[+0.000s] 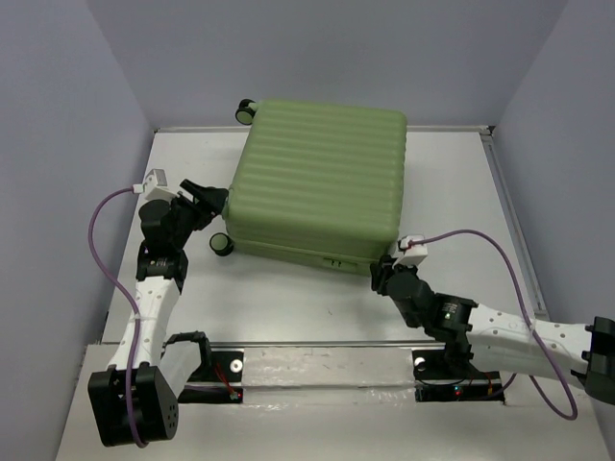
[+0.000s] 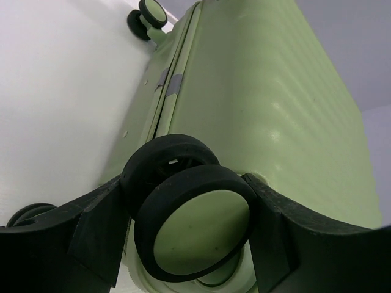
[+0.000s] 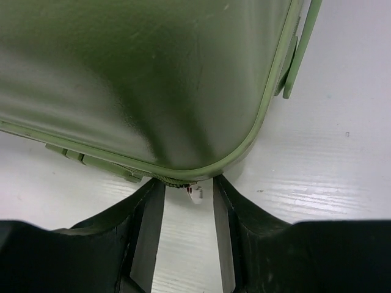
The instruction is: Pack the luggage
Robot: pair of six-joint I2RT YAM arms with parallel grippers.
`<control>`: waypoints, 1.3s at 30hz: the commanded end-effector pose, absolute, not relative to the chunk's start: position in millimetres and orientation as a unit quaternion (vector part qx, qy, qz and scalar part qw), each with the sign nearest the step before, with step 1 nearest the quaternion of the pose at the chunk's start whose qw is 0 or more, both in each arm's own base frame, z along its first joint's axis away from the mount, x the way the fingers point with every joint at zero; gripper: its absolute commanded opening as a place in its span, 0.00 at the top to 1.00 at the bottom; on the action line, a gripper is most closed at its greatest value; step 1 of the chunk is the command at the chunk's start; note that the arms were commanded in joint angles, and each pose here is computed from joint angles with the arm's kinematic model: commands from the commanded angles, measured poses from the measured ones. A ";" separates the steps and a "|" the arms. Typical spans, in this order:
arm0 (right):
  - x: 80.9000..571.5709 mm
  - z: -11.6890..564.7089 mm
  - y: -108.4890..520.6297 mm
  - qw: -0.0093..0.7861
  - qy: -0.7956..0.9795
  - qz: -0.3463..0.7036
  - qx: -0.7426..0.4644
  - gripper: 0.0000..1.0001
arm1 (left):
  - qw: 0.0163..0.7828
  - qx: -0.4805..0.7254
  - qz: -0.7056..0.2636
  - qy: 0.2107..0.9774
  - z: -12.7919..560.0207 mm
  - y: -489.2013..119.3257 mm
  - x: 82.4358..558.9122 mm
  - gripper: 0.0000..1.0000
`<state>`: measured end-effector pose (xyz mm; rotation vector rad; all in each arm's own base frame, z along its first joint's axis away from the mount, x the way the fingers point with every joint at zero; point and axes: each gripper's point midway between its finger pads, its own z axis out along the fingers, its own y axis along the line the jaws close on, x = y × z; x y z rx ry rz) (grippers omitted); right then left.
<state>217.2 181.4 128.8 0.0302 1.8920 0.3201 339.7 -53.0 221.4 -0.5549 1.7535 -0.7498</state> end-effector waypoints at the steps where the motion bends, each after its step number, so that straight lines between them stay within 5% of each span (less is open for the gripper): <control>1: 232.6 149.1 190.8 0.599 0.783 0.166 0.020 0.58 | 0.520 -0.177 -0.342 0.763 216.2 -77.9 324.1 0.94; 6: 236.2 143.8 197.6 0.597 0.785 0.164 0.017 0.65 | 0.517 -0.176 -0.346 0.763 214.6 -79.2 323.2 0.94; 14: 242.3 153.5 209.6 0.613 0.770 0.180 0.012 0.93 | 0.511 -0.171 -0.356 0.764 211.1 -86.7 319.3 0.94; 28: 203.4 188.5 397.8 0.589 0.767 0.205 -0.149 0.93 | 0.475 -0.118 -0.427 0.760 214.1 -171.8 287.1 0.94; 39: 190.1 203.9 462.3 0.562 0.742 0.322 -0.172 0.93 | 0.469 -0.105 -0.443 0.757 219.9 -172.0 264.1 0.94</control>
